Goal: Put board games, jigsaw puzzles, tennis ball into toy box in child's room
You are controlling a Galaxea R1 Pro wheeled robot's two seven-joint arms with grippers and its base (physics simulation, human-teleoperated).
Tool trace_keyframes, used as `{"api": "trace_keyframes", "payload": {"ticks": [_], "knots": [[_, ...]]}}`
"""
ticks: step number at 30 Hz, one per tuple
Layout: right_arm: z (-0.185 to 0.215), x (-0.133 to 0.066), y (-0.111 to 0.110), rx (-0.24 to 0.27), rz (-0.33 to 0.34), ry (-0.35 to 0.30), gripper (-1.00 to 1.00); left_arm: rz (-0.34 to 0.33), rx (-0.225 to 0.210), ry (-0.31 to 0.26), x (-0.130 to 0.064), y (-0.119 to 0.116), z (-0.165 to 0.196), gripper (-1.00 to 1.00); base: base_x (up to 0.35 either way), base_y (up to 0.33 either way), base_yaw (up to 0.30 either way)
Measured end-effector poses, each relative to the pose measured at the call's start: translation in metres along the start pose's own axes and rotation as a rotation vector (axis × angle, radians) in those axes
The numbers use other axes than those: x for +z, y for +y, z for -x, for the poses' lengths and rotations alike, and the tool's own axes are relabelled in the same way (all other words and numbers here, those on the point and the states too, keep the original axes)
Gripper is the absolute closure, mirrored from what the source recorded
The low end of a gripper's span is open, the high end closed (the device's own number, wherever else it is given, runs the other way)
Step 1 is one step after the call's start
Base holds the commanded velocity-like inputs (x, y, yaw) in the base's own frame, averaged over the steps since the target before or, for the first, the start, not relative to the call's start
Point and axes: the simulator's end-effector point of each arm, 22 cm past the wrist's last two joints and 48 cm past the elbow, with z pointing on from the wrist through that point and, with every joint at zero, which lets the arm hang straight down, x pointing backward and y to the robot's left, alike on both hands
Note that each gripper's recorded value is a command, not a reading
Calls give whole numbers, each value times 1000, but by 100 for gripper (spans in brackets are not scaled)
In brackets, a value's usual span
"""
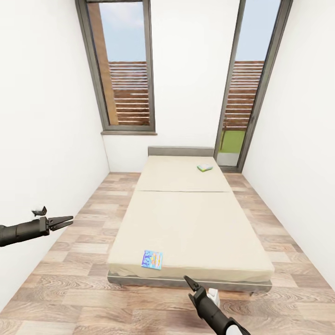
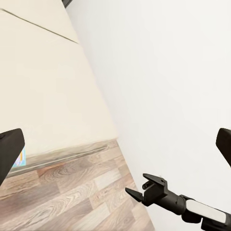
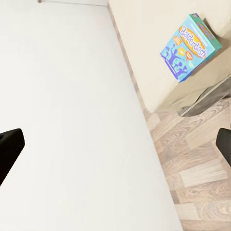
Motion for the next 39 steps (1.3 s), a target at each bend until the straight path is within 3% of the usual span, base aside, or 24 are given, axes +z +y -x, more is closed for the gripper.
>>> {"api": "trace_keyframes", "payload": {"ticks": [16, 39], "knots": [[3, 2, -22, -1, -15, -1, -100, 1, 1, 0, 5, 13, -5, -100, 0, 0, 0], [6, 13, -36, -2, -11, -2, -100, 2, -3, -2, 12, 29, -12, -100, 0, 0, 0]]}}
